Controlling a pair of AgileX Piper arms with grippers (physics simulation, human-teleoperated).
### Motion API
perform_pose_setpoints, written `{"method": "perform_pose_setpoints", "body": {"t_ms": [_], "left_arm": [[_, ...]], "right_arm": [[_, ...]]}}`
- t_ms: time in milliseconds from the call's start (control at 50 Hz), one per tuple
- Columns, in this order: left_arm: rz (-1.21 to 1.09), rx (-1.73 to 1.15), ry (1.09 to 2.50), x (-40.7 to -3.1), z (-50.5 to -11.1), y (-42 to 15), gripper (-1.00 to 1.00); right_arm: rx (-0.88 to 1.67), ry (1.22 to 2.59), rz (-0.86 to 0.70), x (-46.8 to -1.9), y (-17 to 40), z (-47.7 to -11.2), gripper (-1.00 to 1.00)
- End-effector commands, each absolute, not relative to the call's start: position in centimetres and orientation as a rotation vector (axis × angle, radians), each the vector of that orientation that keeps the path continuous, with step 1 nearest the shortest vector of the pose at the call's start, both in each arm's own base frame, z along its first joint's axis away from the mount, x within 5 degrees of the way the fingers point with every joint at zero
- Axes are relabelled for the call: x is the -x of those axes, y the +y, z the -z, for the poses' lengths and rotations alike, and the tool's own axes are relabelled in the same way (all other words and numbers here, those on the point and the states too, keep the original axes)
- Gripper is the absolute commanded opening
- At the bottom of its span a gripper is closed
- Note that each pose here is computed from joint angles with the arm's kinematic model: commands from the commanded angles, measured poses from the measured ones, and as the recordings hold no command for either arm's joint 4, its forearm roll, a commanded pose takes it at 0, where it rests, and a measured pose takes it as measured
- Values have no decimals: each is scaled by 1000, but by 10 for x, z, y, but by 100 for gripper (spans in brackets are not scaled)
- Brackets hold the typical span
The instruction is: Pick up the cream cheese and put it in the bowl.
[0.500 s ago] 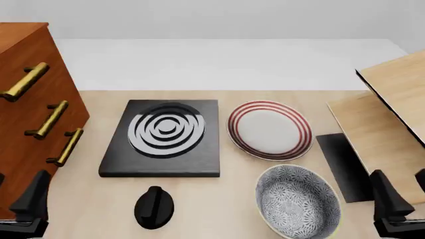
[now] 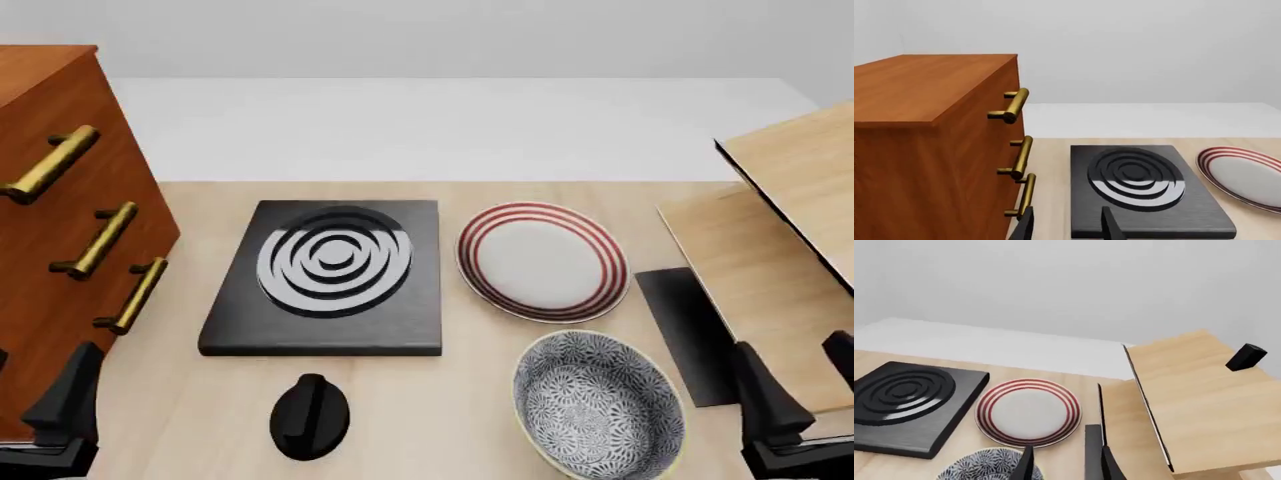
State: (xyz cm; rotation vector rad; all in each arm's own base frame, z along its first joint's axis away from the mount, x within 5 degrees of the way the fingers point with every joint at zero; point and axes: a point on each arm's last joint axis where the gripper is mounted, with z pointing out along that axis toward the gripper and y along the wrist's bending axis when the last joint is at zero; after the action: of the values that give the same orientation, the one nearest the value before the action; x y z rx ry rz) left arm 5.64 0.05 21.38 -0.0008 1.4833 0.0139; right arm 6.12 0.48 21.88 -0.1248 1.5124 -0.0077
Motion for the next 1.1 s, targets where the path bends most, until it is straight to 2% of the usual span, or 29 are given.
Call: {"method": "perform_pose_setpoints", "body": {"t_ms": [20,160,360,660,1100], "left_arm": [[-16,-4,1483,-56,-213,0,100],[-11,-6,1481,-56,-214,0,100],[-13,-8,1476,-56,-214,0,100],[-24,-6,1464,-56,-215,1,100],[-39,-3,1447,-56,-218,1,100]], "right_arm": [[263,1487,19,-60,10,-240,100],[382,1464,-15,-56,15,-270,100],[552,1470,-17,-66,26,-284,100],[806,1434,-34,-75,44,-296,100],[1135,1388,-77,-90,82,-294,100]]}}
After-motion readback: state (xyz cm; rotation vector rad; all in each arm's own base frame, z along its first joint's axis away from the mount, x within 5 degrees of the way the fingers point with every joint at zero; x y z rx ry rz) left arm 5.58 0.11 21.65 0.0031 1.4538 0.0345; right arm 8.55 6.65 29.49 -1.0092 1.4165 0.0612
